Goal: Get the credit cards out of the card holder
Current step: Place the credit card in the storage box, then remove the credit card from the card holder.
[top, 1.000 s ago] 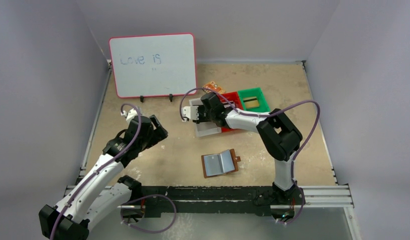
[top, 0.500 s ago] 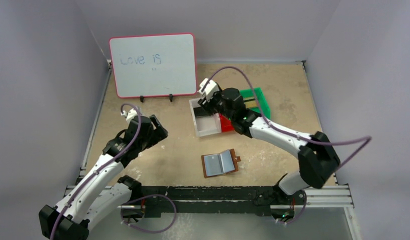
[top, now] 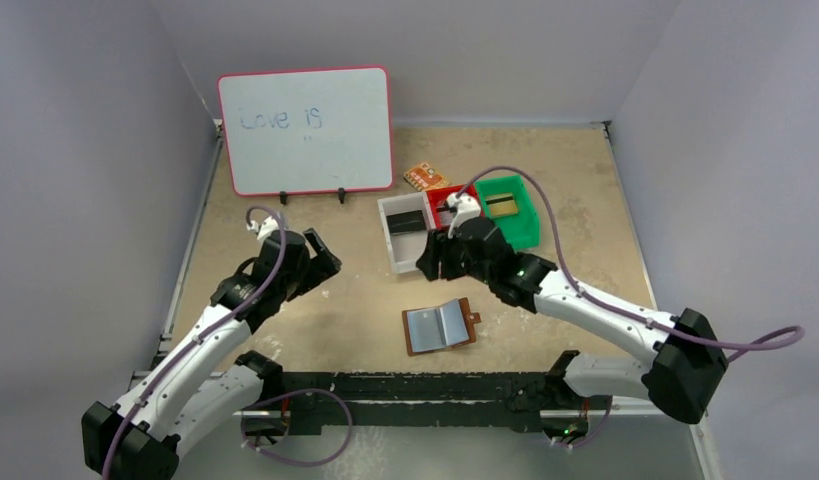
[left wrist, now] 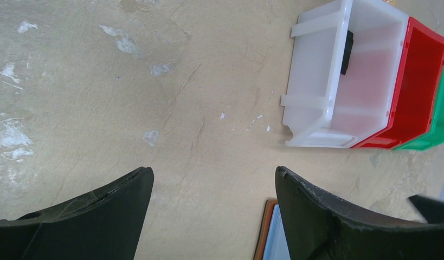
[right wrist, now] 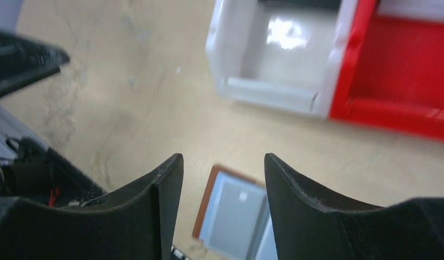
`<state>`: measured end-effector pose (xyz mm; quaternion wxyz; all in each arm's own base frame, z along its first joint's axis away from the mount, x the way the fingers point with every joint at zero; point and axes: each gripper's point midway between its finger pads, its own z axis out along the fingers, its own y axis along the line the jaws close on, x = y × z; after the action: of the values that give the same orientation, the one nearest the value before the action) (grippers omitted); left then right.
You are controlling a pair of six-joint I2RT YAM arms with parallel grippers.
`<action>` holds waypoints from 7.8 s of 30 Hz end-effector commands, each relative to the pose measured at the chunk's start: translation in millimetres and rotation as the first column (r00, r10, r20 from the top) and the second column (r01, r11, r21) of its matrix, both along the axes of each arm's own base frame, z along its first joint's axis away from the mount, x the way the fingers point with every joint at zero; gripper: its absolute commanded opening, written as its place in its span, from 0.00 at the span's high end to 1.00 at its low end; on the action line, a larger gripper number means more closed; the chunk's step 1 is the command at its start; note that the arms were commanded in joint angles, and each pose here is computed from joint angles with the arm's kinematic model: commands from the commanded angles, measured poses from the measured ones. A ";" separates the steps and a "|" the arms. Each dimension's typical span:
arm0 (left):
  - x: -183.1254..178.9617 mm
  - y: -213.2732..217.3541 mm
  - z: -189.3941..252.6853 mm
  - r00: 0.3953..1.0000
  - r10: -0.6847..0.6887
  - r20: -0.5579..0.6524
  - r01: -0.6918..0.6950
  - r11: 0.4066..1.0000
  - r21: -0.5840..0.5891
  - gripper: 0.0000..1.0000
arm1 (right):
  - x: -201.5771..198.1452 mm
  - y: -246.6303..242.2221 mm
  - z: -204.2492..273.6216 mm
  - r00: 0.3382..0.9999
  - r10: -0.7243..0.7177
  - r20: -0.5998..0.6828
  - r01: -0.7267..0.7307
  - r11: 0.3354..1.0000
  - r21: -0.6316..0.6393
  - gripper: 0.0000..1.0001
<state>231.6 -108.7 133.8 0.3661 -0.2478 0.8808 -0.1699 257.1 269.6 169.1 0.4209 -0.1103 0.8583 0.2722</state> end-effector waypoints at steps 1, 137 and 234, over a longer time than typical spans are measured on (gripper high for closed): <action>8.2 -7.9 3.2 0.999 0.009 0.032 -0.007 0.998 -0.057 0.18 | -54.3 6.9 -27.4 0.983 -0.078 -0.166 0.072 0.997 -0.041 0.41; -75.9 -317.5 -76.5 0.766 -0.643 -0.013 0.609 0.731 -0.307 0.51 | -93.4 -125.6 -95.5 0.701 -0.565 -0.435 0.653 0.754 0.074 0.77; -69.5 -221.8 -76.3 0.858 -0.506 -0.091 0.491 0.859 -0.148 0.57 | -100.9 -19.4 -159.2 0.812 -0.139 -0.566 0.213 0.975 0.066 0.78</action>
<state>169.8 -309.6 53.5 0.2546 -0.0549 0.9341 -0.2442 162.2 261.0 18.4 0.1876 0.0720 0.9259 0.3200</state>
